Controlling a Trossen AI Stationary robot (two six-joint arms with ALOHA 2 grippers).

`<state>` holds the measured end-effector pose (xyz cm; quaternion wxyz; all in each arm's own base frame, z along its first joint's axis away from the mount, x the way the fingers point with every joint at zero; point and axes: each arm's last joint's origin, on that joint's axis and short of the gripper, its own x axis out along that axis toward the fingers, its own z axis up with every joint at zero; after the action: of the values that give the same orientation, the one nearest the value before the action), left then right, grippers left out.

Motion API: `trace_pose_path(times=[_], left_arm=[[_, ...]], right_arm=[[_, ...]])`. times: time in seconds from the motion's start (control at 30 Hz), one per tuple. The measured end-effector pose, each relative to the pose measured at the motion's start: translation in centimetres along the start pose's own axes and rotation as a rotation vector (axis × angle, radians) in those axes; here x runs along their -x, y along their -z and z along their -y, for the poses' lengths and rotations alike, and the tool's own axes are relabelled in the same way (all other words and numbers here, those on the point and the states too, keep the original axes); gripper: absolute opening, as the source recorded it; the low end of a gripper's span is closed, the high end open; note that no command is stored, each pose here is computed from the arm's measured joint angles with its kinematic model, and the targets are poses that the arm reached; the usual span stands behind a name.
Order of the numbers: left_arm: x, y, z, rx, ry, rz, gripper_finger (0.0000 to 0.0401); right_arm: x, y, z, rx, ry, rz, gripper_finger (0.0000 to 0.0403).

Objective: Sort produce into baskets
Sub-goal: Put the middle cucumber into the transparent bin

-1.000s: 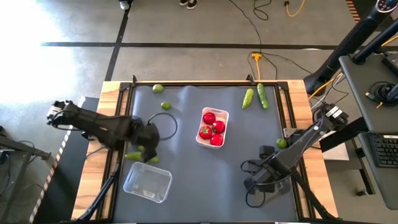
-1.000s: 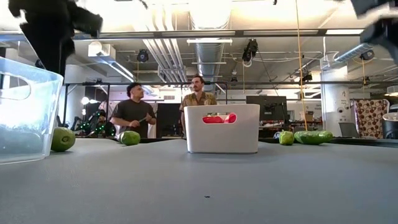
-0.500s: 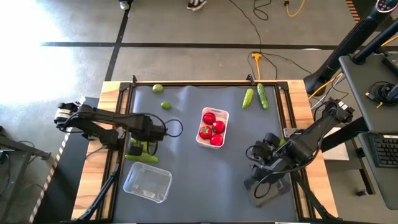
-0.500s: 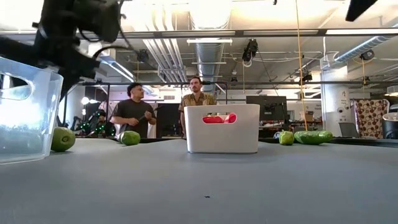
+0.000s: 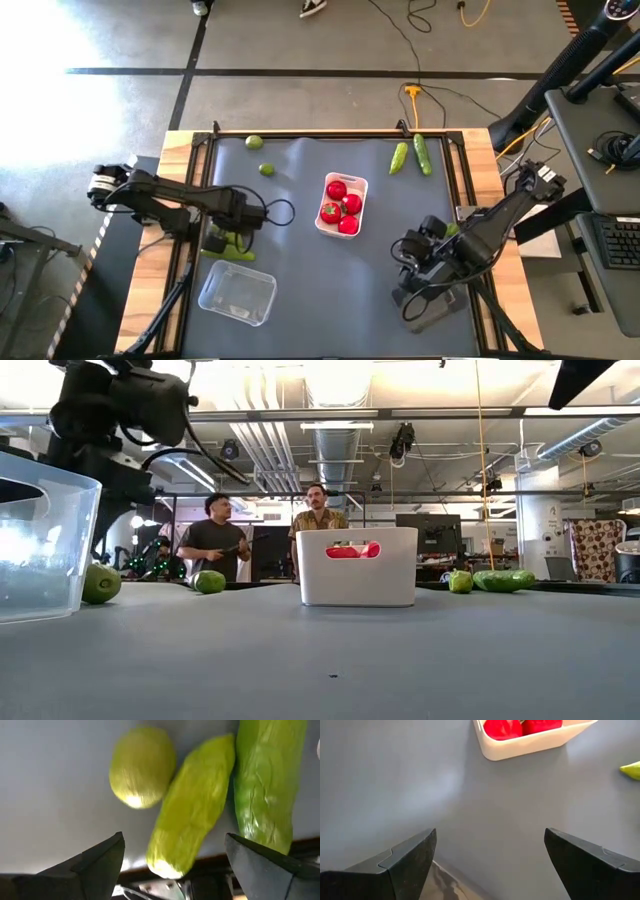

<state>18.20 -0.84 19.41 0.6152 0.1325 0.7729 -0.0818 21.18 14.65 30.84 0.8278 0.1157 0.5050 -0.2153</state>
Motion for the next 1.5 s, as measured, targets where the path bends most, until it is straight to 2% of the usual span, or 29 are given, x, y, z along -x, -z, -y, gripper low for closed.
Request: trace_pose_path(times=[0.1, 0.27, 0.6, 0.77, 0.93, 1.1, 1.23, 1.3, 1.4, 1.5], left_arm=[[-0.5, -0.2, 0.0, -0.008, 0.001, -0.003, 0.0327], [-1.8, -0.2, 0.3, -0.019, 0.062, -0.054, 0.0327], [-4.1, -1.2, 0.3, -0.019, 0.053, -0.06, 0.0322], [-4.9, -1.5, 0.2, -0.024, 0.029, -0.058, 0.0293], [-4.5, -1.6, 0.0, -0.006, -0.009, -0.077, 0.0239], [-1.3, -1.8, -0.3, 0.055, -0.018, -0.072, 0.0186], [3.2, -1.9, -0.7, 0.166, -0.031, -0.011, 0.0173], [6.0, -2.1, -0.7, 0.264, -0.03, 0.078, 0.0175], [9.9, -2.3, 0.0, 0.392, 0.072, 0.251, 0.0179], [13.5, -2.4, 1.5, 0.465, 0.155, 0.381, 0.0177]], right_arm=[[-0.1, 0.0, -0.2, -0.007, -0.007, 0.003, 0.0364], [-0.2, 0.0, -0.3, -0.042, -0.006, 0.005, 0.0364], [-0.3, -0.2, -0.4, -0.086, -0.007, 0.033, 0.0364], [-0.3, -0.2, -0.4, -0.096, -0.009, 0.035, 0.0364], [-0.3, -0.2, -0.4, -0.12, -0.01, 0.035, 0.0364], [-0.3, -0.2, -0.4, -0.103, -0.009, 0.035, 0.0364], [-0.3, -0.3, -0.3, -0.053, -0.004, 0.036, 0.0364], [-0.4, -0.4, -0.2, -0.028, 0.0, 0.039, 0.0364], [-0.4, -0.5, -0.2, 0.021, 0.017, 0.067, 0.0364], [-0.5, -0.5, -0.2, 0.048, 0.029, 0.079, 0.0364]])
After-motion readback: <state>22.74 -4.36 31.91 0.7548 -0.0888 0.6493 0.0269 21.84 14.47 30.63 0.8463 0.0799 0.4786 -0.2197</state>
